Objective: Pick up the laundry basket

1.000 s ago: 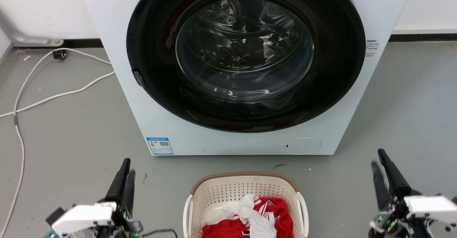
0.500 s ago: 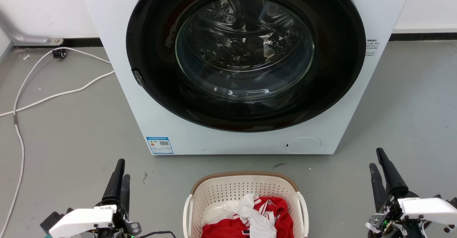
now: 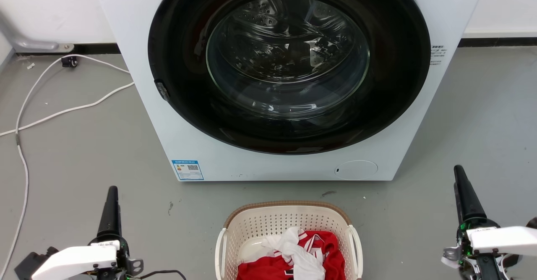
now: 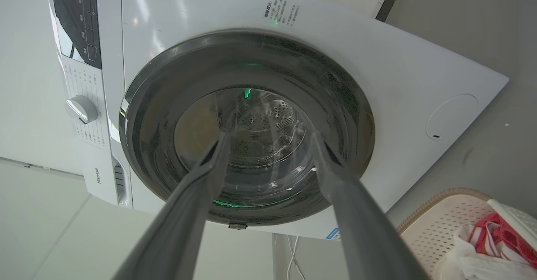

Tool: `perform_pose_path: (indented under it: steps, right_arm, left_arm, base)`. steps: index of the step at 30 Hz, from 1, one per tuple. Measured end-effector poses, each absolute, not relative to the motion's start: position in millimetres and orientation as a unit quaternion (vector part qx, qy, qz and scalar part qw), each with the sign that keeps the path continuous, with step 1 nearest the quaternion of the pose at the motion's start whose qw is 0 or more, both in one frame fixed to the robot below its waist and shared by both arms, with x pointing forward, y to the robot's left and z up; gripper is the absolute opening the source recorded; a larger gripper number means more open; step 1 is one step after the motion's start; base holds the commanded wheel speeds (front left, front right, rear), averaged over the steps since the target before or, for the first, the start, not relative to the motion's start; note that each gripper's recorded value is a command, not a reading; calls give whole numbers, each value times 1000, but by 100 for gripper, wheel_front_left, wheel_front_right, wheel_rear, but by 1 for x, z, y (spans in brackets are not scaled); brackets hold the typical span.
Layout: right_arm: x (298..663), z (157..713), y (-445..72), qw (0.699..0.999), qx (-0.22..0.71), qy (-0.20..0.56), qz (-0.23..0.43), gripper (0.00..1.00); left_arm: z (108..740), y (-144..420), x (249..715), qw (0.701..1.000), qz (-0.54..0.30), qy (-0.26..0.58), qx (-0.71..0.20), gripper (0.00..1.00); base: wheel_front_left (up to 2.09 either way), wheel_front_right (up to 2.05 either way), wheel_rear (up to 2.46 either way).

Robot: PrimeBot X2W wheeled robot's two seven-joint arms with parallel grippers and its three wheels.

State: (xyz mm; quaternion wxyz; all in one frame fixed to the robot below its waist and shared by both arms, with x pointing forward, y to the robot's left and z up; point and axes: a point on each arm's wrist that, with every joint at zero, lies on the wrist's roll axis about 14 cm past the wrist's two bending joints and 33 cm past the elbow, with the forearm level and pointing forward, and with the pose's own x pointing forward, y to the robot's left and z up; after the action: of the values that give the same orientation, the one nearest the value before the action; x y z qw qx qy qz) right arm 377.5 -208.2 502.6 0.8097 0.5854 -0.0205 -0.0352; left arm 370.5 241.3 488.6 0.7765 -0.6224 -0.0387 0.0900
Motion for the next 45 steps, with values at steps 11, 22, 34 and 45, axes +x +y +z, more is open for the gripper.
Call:
perform_pose_path:
  steps: [11,22,34,45]
  right_arm:
    - [384,541,-195,901,430,-60,11,100]
    - [385,559,-171,955,282,-79,50,100]
    - [381,555,-167,975,201,-81,53,100]
    - [377,549,-167,985,143,-80,51,100]
  left_arm:
    - [513,250,375,838,93,-65,-533,100]
    - [537,206,380,915,36,-60,-398,100]
    - [558,173,380,959,-22,-83,-270,100]
    - [555,150,377,983,-39,-76,-164,100]
  base:
    - [0,0,0]
    - [0,0,0]
    - [0,0,0]
    - [0,0,0]
